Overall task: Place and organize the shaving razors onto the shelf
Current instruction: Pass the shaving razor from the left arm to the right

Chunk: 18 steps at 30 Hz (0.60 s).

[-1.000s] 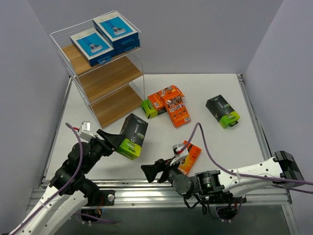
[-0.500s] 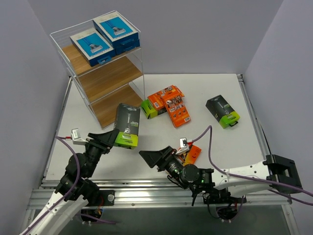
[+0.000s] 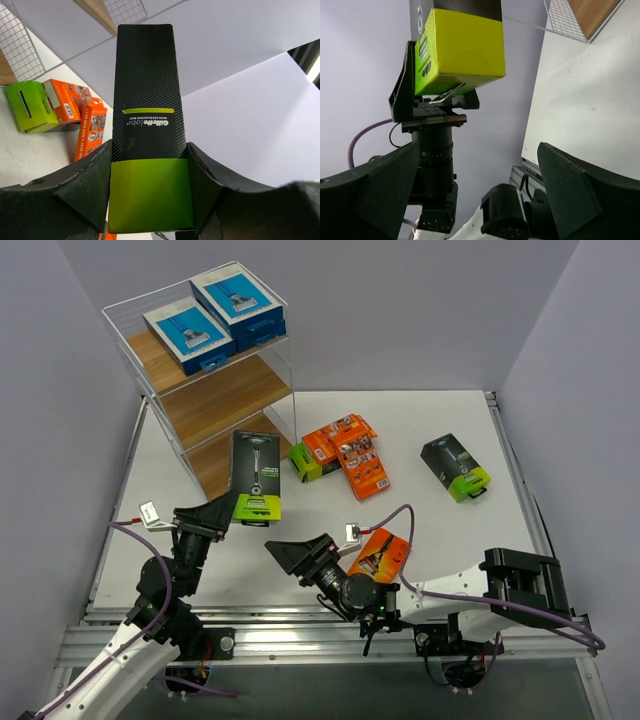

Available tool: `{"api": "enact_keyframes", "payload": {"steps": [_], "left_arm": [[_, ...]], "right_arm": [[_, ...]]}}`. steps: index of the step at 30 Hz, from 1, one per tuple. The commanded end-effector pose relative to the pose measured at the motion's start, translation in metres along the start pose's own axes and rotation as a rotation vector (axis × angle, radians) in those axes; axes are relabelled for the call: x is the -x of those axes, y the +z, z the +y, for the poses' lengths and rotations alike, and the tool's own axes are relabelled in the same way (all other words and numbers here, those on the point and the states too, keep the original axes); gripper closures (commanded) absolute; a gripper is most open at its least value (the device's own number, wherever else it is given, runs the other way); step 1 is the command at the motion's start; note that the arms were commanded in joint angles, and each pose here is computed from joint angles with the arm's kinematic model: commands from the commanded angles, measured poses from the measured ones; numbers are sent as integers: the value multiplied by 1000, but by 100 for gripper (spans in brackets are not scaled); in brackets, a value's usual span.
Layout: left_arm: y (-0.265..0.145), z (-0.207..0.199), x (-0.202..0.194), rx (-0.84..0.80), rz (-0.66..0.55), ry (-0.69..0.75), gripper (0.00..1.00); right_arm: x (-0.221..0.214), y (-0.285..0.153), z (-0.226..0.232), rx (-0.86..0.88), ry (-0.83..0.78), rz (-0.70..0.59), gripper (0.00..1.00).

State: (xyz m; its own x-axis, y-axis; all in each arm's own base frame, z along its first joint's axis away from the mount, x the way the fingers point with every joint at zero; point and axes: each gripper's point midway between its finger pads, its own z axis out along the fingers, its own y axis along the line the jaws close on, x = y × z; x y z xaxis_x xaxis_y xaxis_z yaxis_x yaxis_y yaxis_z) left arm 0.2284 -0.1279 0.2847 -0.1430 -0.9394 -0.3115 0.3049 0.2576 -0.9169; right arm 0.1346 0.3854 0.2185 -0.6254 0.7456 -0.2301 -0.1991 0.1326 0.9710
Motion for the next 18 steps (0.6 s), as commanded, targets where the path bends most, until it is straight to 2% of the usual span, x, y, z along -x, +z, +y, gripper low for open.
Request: {"api": "enact_keyframes", "payload": {"steps": [1, 11, 18], "left_arm": [[-2, -60, 31, -208, -105, -123, 98], [-1, -53, 27, -205, -101, -155, 98], [1, -44, 26, -172, -109, -182, 98]], "right_arm": [[32, 11, 72, 212, 229, -120, 0], [33, 36, 97, 380, 261, -159, 0], [28, 38, 115, 451, 161, -165, 0]]}}
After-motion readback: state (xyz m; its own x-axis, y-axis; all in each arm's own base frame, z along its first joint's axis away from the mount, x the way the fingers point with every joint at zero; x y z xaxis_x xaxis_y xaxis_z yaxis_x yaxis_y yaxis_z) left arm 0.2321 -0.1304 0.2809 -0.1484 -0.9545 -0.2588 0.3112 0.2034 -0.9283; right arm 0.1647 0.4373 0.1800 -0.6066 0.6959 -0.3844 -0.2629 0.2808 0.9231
